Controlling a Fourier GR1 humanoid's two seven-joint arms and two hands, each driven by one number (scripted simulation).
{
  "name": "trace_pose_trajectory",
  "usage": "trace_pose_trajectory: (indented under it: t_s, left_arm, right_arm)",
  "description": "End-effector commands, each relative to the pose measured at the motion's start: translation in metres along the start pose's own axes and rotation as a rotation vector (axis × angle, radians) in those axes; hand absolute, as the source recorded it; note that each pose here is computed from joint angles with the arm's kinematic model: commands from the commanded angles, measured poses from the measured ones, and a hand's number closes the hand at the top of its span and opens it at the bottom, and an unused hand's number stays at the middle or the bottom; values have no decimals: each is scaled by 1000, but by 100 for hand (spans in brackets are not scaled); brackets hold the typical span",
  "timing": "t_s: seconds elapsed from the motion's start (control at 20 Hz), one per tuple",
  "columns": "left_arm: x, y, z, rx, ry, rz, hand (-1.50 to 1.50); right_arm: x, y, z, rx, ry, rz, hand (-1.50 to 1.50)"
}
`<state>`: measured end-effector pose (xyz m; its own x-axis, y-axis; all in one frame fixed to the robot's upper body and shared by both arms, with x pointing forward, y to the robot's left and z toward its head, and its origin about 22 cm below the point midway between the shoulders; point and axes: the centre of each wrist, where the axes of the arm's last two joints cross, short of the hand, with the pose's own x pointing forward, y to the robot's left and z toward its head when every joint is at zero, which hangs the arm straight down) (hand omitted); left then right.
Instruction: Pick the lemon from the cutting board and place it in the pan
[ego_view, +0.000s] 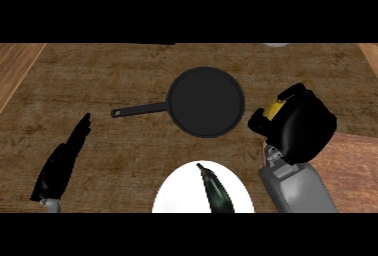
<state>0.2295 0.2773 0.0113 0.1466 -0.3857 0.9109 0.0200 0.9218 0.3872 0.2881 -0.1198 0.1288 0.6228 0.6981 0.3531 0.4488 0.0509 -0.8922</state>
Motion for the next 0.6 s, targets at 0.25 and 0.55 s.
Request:
trace_pose_trajectory:
  t_s: [0.25,0.55]
  left_arm:
    - [10,-18,-5,-26,-35,5,0]
    - [16,-17,-11,-51,-28,-7,0]
  right_arm:
    - [34,40,-38,108,292,-111,150]
    - [35,86,-57,244,307,-39,150]
